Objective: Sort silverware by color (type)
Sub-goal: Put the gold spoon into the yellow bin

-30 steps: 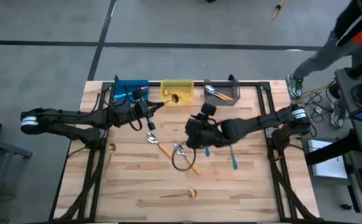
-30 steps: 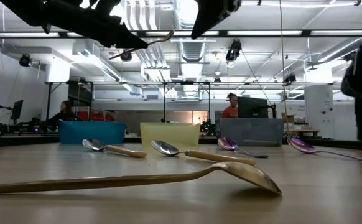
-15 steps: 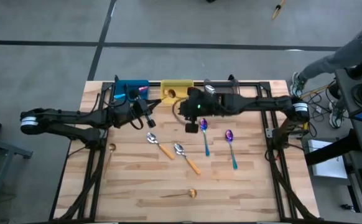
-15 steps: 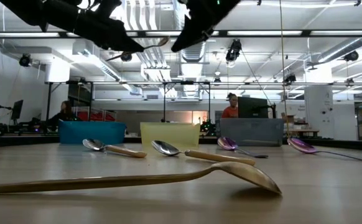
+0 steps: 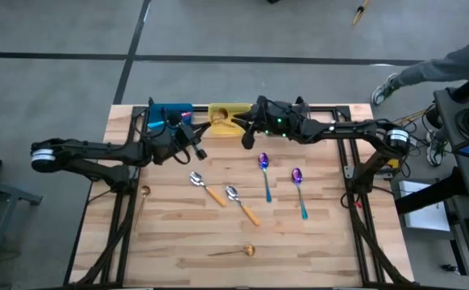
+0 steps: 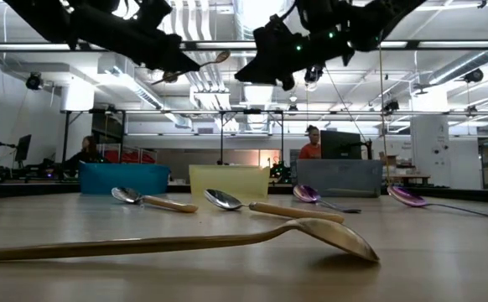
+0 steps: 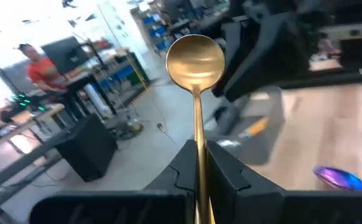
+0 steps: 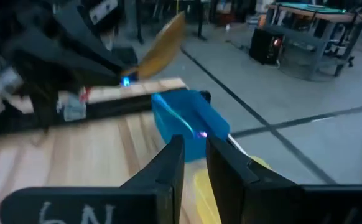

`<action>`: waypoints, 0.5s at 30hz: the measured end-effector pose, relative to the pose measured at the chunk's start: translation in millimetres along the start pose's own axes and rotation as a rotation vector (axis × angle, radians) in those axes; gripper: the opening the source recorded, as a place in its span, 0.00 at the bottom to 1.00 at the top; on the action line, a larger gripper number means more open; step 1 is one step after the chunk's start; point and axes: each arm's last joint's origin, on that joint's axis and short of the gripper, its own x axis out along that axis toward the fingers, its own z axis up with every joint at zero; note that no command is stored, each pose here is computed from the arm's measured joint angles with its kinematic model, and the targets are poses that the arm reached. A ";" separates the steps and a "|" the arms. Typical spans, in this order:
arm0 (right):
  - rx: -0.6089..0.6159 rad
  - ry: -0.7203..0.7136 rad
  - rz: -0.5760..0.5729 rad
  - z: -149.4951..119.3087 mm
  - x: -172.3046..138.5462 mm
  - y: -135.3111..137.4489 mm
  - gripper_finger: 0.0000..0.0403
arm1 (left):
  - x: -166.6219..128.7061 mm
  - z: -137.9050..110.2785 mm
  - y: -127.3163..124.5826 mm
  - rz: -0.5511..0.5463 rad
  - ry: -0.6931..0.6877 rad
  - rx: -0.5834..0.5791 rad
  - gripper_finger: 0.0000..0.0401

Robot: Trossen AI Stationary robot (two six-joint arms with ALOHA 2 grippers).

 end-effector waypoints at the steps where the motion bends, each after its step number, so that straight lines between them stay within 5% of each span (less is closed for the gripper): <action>1: 0.034 -0.018 -0.004 -3.2 1.3 -1.4 0.16 | 3.3 -1.0 0.5 0.029 -0.001 0.005 0.00; 5: 0.136 -0.045 -0.008 -8.3 4.3 -3.9 0.25 | 15.1 -6.8 3.3 0.137 0.020 0.051 0.00; 15: 0.258 -0.112 -0.031 11.6 23.6 -11.4 0.54 | 44.2 -11.7 -1.2 0.174 0.082 0.072 0.00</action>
